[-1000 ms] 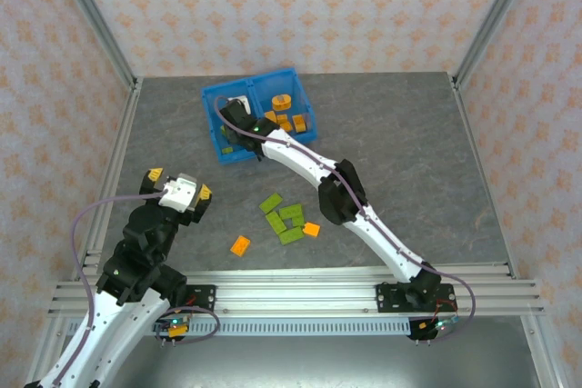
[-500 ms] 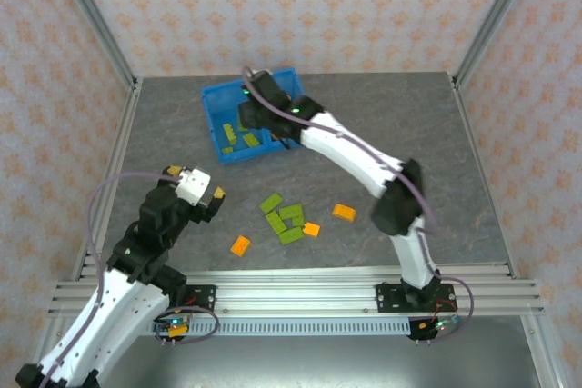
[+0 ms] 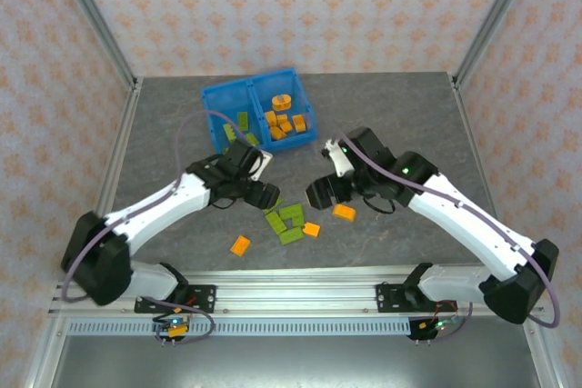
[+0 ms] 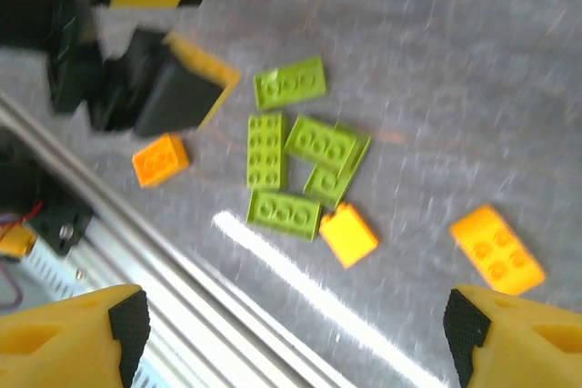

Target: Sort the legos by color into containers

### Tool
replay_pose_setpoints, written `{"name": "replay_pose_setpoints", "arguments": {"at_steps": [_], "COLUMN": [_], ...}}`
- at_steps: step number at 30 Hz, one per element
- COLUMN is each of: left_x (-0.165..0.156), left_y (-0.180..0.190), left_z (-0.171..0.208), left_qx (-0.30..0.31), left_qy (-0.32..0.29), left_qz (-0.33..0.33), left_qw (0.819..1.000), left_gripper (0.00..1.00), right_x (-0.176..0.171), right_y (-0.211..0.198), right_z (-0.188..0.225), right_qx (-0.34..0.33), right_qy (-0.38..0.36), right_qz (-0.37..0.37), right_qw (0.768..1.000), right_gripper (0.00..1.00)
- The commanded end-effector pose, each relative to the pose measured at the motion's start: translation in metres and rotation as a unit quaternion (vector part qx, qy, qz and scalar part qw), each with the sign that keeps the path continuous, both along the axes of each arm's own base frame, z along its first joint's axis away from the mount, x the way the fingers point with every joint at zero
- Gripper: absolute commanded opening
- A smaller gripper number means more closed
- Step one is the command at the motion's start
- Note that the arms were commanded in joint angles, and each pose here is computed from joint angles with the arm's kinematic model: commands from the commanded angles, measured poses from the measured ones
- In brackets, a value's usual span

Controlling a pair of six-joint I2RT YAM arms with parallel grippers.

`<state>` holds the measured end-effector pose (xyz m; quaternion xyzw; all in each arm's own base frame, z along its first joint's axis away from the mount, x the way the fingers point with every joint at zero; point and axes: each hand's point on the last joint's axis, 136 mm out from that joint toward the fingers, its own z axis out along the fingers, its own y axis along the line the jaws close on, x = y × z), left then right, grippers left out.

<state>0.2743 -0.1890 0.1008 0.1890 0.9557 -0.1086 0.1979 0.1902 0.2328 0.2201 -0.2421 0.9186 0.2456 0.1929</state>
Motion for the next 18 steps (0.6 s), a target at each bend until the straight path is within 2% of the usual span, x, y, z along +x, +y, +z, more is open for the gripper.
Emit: {"name": "replay_pose_setpoints", "arguments": {"at_steps": [1,6,10,13,18], "left_x": [-0.006,0.004,0.009,0.01,0.006], "left_y": [0.002,-0.011,-0.009,-0.008,-0.009], "left_z": [-0.015,-0.032,-0.044,-0.055,-0.071], "left_qx": [0.024,0.034,0.056,0.065,0.072], "left_qy": [0.061,0.103,0.108,0.119,0.139], "left_qz": [0.017,0.014,0.026,0.029,0.027], "left_qw": [0.998,0.994,0.992,0.99,0.987], "left_gripper": [0.81,0.78,0.77,0.71,0.7], "right_x": [-0.025,-0.024,-0.023,-0.024,-0.026], "right_y": [-0.007,-0.013,-0.018,-0.02,-0.024], "right_z": [-0.005,-0.008,-0.007,-0.005,-0.007], "right_qx": [0.01,0.014,0.015,0.024,0.025], "right_qy": [0.032,0.013,0.0,-0.008,-0.012], "right_qz": [0.031,0.023,0.018,0.012,0.009], "right_qw": [0.999,1.0,1.0,1.0,1.0], "right_gripper": [0.86,0.86,0.86,0.86,0.86]}}
